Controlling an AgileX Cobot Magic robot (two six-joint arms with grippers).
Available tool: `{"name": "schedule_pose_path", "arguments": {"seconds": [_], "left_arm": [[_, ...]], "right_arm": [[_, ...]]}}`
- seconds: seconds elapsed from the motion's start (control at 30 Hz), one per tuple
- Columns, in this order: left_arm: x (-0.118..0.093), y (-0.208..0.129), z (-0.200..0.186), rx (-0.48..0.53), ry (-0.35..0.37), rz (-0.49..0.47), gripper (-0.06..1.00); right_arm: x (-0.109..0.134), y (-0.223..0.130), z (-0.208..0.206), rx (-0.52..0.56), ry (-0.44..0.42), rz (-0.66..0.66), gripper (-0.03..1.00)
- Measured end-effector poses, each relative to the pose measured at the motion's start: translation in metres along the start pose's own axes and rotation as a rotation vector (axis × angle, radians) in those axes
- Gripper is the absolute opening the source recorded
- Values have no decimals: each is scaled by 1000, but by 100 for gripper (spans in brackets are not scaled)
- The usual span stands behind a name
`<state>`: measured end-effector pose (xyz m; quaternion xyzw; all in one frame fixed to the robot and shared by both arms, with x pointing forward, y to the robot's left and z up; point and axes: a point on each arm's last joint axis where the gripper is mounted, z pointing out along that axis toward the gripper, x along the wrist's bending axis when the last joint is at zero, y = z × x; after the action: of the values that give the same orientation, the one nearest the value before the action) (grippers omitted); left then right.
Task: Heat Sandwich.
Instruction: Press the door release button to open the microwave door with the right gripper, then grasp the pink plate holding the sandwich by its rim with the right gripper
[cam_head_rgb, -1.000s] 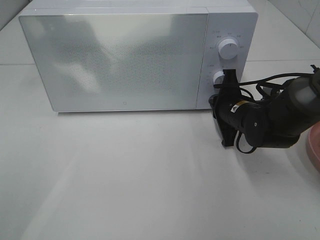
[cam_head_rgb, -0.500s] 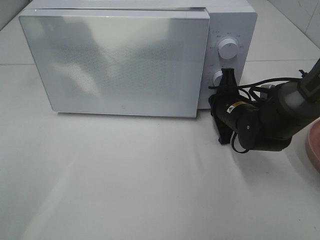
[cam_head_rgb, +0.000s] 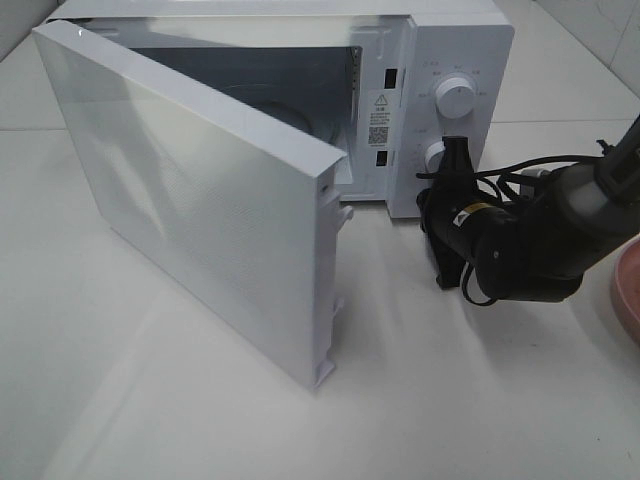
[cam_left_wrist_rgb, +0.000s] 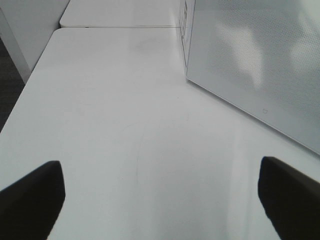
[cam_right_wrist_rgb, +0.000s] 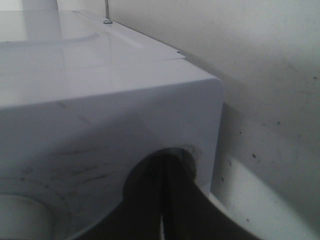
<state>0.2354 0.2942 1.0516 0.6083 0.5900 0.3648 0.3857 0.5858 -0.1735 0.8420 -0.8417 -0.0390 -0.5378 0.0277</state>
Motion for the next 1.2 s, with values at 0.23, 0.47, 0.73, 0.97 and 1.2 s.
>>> {"name": "schedule_pose_path", "arguments": {"seconds": [0.23,0.47,0.73,0.97,1.2], "left_arm": [[0,0,0,0,0,0,99],[0,0,0,0,0,0,99],[0,0,0,0,0,0,99],[0,0,0,0,0,0,99],[0,0,0,0,0,0,99]], "right_arm": [[0,0,0,4,1,-1,1],[-1,0,1,29,-27,13,1],[2,3,-4,49,-38,3,1],[1,5,-20,90,-47,-45,2],[-6,8,-40,114,-91,-77,2]]}}
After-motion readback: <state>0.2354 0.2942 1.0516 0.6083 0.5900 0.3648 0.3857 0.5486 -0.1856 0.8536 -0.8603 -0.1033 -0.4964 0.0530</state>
